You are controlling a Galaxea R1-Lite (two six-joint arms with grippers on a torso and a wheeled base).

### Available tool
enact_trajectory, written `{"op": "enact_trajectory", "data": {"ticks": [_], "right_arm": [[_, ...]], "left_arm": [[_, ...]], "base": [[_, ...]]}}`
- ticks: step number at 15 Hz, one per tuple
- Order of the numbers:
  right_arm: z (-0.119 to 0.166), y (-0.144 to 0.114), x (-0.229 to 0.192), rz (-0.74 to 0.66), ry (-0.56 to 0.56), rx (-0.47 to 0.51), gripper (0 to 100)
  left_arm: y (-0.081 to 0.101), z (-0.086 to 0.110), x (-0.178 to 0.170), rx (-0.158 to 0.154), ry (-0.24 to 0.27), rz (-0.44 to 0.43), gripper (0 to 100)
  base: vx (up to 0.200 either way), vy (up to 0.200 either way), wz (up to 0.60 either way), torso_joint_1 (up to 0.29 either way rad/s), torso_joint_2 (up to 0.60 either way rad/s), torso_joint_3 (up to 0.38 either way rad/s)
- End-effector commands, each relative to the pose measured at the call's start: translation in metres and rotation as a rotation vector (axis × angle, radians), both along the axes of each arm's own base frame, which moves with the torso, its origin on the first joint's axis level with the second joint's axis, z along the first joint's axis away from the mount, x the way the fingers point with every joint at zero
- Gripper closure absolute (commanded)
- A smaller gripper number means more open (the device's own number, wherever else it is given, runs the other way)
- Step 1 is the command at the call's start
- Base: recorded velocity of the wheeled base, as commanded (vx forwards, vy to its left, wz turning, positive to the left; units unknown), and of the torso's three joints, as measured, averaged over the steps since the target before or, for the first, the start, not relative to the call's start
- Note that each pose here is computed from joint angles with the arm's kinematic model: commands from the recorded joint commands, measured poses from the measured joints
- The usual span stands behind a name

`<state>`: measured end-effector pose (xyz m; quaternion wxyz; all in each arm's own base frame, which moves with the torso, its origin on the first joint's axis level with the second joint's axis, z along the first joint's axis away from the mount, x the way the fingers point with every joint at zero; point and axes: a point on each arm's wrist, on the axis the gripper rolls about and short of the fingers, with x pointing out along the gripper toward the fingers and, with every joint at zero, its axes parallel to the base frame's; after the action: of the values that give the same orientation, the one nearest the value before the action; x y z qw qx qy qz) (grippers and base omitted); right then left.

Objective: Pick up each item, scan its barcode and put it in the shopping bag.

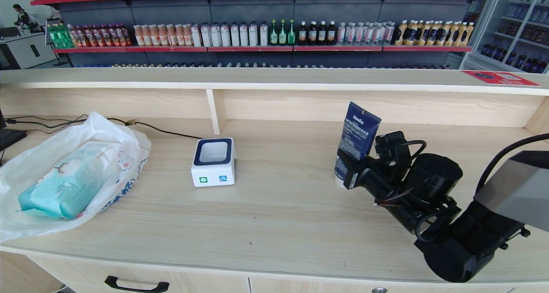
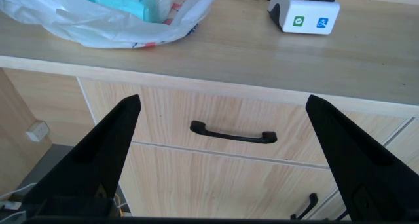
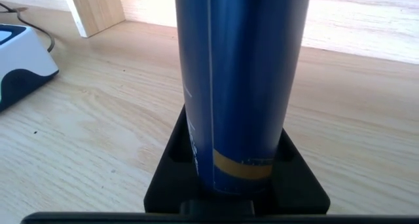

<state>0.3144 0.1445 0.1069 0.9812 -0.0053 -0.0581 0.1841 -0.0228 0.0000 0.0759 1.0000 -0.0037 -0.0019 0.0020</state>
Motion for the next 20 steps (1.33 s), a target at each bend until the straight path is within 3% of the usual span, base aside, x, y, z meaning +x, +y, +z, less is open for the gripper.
{"op": "enact_trajectory", "data": {"ticks": [1, 12, 20], "right_arm": [[0.004, 0.000, -0.001, 0.001, -0.015, -0.006, 100], [0.002, 0.012, -0.010, 0.042, -0.015, -0.029, 100], [0.054, -0.005, -0.042, 0.044, -0.122, 0.059, 100]], "left_arm": [[0.000, 0.000, 0.000, 0.000, -0.001, 0.001, 0], [0.000, 0.000, 0.000, 0.000, -0.001, 0.001, 0], [0.000, 0.000, 0.000, 0.000, -0.001, 0.001, 0]], "base": [[0.000, 0.000, 0.00, 0.000, 0.00, 0.000], [0.000, 0.000, 0.00, 0.000, 0.00, 0.000], [0.000, 0.000, 0.00, 0.000, 0.00, 0.000]]}}
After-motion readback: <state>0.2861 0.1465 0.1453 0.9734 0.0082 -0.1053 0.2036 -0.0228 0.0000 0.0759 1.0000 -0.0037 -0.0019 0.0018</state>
